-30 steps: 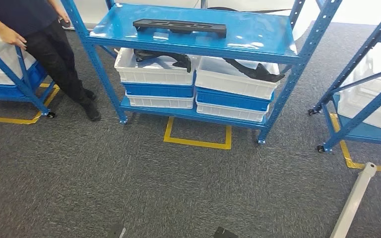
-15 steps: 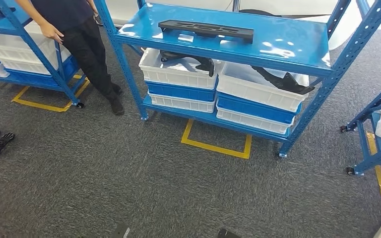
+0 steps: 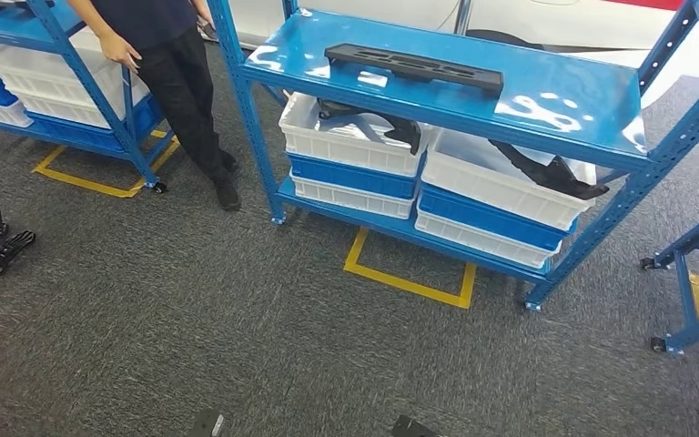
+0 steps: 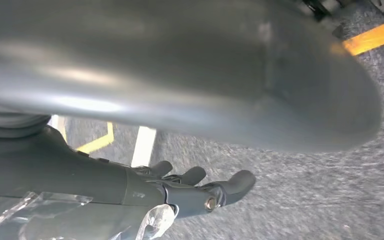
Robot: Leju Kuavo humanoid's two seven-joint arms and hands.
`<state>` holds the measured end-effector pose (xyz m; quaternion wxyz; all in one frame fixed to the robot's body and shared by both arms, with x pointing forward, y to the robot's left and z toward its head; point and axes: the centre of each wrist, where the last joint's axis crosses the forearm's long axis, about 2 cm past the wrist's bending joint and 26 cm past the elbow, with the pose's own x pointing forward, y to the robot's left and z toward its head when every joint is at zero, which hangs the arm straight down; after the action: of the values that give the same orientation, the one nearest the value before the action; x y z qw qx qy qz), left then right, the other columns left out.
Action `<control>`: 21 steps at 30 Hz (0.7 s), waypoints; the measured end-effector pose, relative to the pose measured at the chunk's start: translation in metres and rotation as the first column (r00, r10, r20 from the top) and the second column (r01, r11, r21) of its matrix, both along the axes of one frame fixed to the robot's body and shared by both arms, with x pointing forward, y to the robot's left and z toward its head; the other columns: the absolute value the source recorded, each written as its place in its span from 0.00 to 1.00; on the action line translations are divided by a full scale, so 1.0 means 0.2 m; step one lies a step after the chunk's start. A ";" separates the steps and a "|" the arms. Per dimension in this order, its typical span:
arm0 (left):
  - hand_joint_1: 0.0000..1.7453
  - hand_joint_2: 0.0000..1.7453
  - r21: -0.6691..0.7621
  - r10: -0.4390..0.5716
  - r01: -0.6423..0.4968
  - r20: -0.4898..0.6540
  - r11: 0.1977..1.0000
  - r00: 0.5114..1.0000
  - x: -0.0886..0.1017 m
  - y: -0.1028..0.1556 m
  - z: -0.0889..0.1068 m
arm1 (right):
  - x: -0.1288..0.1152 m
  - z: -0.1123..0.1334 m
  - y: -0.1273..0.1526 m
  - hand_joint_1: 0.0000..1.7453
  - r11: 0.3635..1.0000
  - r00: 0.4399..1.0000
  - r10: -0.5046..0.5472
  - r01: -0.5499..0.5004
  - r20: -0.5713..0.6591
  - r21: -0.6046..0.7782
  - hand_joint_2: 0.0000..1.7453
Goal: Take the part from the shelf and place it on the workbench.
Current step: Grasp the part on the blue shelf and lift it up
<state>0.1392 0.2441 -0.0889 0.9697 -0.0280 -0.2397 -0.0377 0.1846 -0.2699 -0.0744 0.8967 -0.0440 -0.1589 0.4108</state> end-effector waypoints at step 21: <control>0.00 0.00 -0.011 0.060 -0.060 -0.009 0.998 0.998 -0.03 -0.02 -0.01 | -0.03 -0.01 -0.02 0.00 1.000 1.000 0.005 -0.005 -0.009 -0.006 0.25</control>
<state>0.1330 0.2407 -0.0905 0.9712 -0.0266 -0.2365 -0.0069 0.1779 -0.2739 -0.0772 0.8962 -0.0446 -0.1540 0.4136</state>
